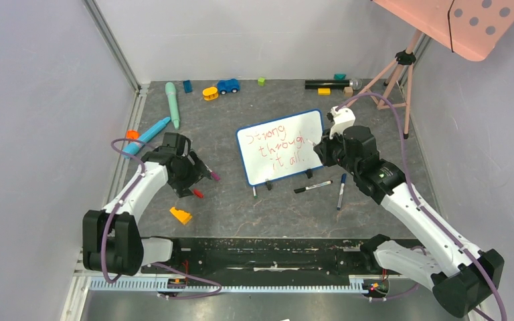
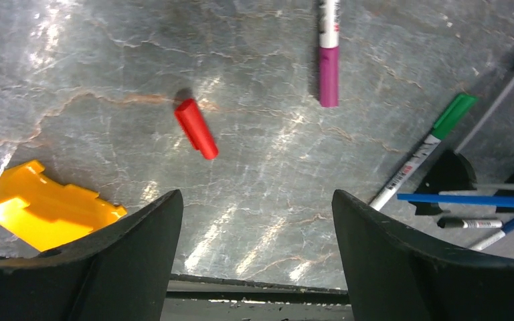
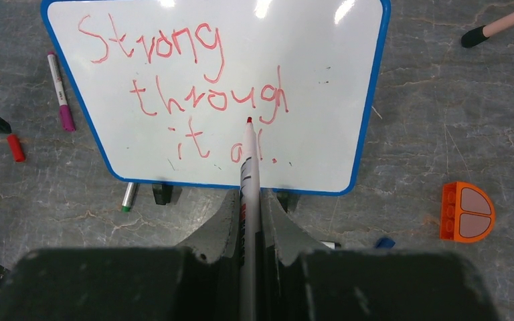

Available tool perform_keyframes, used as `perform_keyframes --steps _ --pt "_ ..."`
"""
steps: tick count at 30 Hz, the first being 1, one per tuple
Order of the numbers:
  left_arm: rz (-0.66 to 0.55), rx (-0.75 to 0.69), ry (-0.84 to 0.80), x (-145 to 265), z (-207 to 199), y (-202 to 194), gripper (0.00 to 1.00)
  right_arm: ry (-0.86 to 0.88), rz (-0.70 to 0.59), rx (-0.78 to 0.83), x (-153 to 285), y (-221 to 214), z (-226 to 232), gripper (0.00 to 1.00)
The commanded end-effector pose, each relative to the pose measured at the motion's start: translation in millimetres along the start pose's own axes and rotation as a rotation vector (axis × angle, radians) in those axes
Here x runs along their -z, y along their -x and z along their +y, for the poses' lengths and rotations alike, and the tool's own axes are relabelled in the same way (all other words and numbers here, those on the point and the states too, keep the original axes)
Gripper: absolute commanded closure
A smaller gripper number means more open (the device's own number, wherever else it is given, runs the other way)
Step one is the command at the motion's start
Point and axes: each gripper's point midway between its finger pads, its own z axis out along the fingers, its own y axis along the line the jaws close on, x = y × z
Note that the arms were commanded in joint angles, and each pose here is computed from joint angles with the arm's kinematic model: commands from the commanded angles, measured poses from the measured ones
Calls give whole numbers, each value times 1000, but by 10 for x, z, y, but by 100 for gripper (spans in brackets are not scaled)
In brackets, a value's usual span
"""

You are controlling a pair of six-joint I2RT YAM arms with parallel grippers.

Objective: Write a sentence on the whiteboard
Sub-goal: Pick up the pen cap from the center of the board.

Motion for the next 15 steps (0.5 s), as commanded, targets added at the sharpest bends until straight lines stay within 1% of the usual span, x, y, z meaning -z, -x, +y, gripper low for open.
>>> perform_keyframes --steps 1,8,12,15 --pt "-49 87 84 -46 145 51 16 -1 -40 -9 12 89 -4 99" --pt "7 105 133 -175 191 3 23 -1 -38 -16 -16 64 -6 99" --pt "-16 87 160 -206 219 77 31 -6 -39 -12 -31 47 -15 99" --pt "-31 105 204 -239 299 94 34 -4 -48 -19 -47 77 -8 99"
